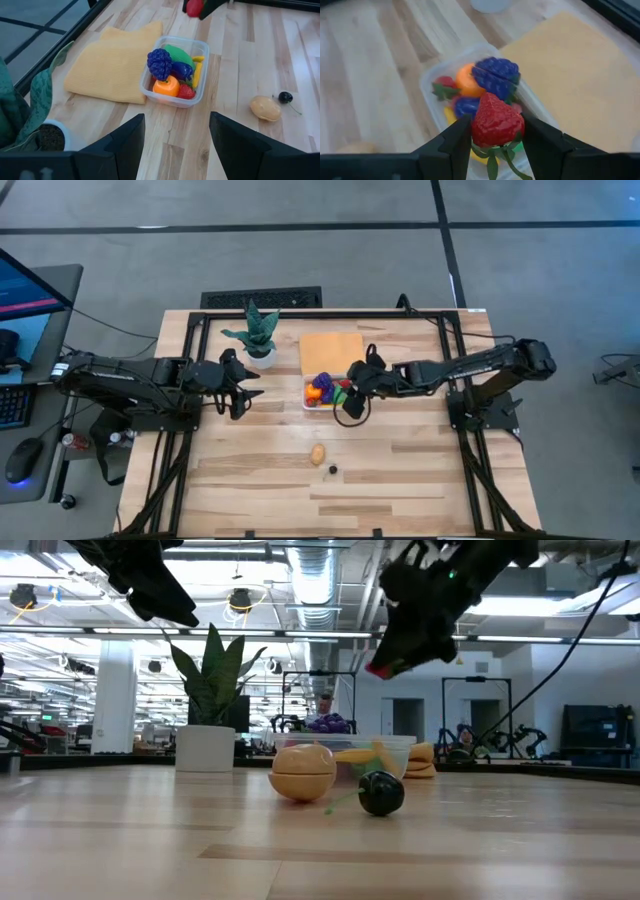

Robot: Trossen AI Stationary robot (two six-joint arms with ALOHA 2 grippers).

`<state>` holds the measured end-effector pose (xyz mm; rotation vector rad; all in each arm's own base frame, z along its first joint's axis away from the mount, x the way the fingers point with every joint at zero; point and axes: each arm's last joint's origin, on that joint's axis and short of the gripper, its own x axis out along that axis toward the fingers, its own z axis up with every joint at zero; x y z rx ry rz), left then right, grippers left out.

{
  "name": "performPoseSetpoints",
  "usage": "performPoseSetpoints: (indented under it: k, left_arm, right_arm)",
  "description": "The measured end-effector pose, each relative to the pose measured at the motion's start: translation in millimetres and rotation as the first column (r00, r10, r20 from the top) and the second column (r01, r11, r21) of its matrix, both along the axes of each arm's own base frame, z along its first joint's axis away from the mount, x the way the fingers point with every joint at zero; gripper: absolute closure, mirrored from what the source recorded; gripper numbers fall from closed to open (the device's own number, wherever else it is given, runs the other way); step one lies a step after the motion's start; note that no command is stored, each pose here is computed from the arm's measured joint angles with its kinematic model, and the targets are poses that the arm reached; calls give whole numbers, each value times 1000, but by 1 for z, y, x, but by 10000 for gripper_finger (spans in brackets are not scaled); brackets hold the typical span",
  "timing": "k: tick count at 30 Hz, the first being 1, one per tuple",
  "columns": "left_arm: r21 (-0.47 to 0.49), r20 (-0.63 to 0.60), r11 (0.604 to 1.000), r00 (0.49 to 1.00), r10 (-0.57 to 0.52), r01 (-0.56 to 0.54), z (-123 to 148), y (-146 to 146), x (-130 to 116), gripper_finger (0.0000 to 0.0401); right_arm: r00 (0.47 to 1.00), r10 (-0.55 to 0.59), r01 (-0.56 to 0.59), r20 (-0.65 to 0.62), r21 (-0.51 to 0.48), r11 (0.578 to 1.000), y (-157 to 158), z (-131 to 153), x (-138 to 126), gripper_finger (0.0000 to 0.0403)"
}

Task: Pick and placing Produce into tupperware
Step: Put the red strawberry into the transparent bin, then put the brown potato into the transparent bin

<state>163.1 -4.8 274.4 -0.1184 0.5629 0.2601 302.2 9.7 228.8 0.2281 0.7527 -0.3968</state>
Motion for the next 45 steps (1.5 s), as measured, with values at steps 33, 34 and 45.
performPoseSetpoints:
  k: [33,34,45]
  left_arm:
    - [21,-1,1000,1000,20,-20,0,1,0,188]
    - [25,-1,999,1000,23,-23,0,1,0,188]
    - [35,-1,999,999,36,-35,0,1,0,189]
  right_arm:
    - [984,28,-20,-177,52,998,-3,-46,14,236]
    - [984,28,-20,-177,52,998,-3,-46,14,234]
    - [984,29,-20,-174,52,998,-3,-45,14,204]
